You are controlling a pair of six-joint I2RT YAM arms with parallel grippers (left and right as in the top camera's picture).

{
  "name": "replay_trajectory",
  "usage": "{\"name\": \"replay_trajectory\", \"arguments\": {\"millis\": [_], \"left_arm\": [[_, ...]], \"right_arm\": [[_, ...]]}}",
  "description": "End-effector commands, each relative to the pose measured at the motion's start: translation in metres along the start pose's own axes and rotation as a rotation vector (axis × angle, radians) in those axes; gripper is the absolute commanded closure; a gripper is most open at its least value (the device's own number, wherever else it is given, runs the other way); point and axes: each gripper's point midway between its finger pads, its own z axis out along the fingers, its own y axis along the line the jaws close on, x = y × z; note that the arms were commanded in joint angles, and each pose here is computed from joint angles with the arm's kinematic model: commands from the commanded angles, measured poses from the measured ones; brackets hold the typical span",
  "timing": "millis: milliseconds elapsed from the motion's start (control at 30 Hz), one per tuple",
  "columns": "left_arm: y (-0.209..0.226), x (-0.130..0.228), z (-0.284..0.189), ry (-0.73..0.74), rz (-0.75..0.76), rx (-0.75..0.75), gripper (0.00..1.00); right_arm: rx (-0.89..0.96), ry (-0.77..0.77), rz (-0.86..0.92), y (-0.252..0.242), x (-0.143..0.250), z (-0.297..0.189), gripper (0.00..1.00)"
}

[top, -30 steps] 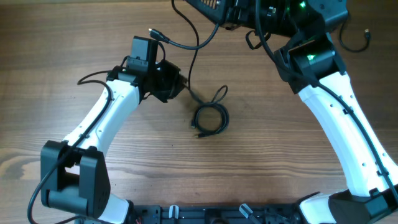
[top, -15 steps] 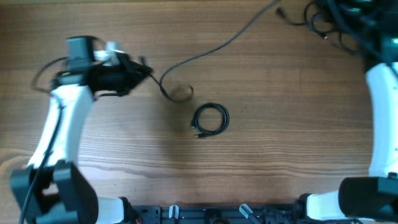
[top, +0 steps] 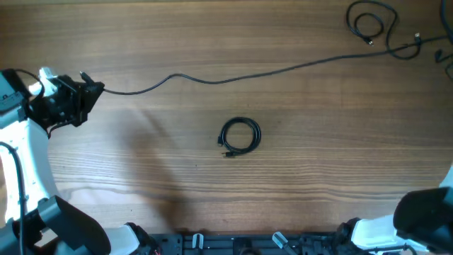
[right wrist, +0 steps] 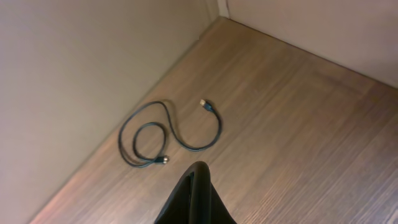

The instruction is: Untangle cables

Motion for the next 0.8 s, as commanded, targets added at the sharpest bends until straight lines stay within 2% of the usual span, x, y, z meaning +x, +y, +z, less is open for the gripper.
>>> {"name": "replay_trajectory", "arguments": {"millis": [0, 133, 233, 267, 367, 400, 433, 533, 700, 767], "left_arm": [[-0.011, 0.012, 0.017, 0.003, 0.064, -0.04, 0.96], [-0.065, 0.045, 0.055, 0.064, 0.099, 0.059, 0.96], [-0.124, 0.086, 0.082, 0.108, 0.21, 0.193, 0.92], [-0.142, 0.103, 0.092, 0.107, 0.246, 0.227, 0.87], [-0.173, 0.148, 0.116, 0.059, 0.314, 0.252, 0.6], [-0.177, 0.162, 0.122, 0.056, 0.336, 0.248, 0.35], [-0.178, 0.173, 0.125, 0.06, 0.368, 0.243, 0.01], [-0.173, 0.195, 0.131, 0.087, 0.479, 0.22, 0.0], [-0.139, 0.193, 0.134, 0.127, 0.424, 0.091, 0.0], [-0.129, 0.196, 0.134, 0.146, 0.437, 0.052, 0.0]], "right_arm": [[0.098, -0.007, -0.017, -0.02, 0.0, 0.023, 0.96], [0.071, -0.048, -0.039, -0.013, -0.011, 0.027, 0.96], [0.066, -0.075, -0.042, -0.012, -0.017, 0.027, 0.96], [0.069, -0.086, -0.04, -0.012, -0.02, 0.027, 0.96], [0.197, -0.146, -0.031, -0.036, -0.031, 0.023, 0.96], [0.268, -0.173, -0.025, -0.05, -0.037, 0.02, 0.96], [0.311, -0.187, -0.02, -0.06, -0.04, 0.017, 0.96], [0.367, -0.189, 0.001, -0.083, -0.045, 0.015, 0.96], [0.342, -0.166, -0.007, -0.087, -0.043, 0.021, 0.96], [0.384, -0.16, -0.009, -0.095, -0.04, 0.026, 0.96]]}}
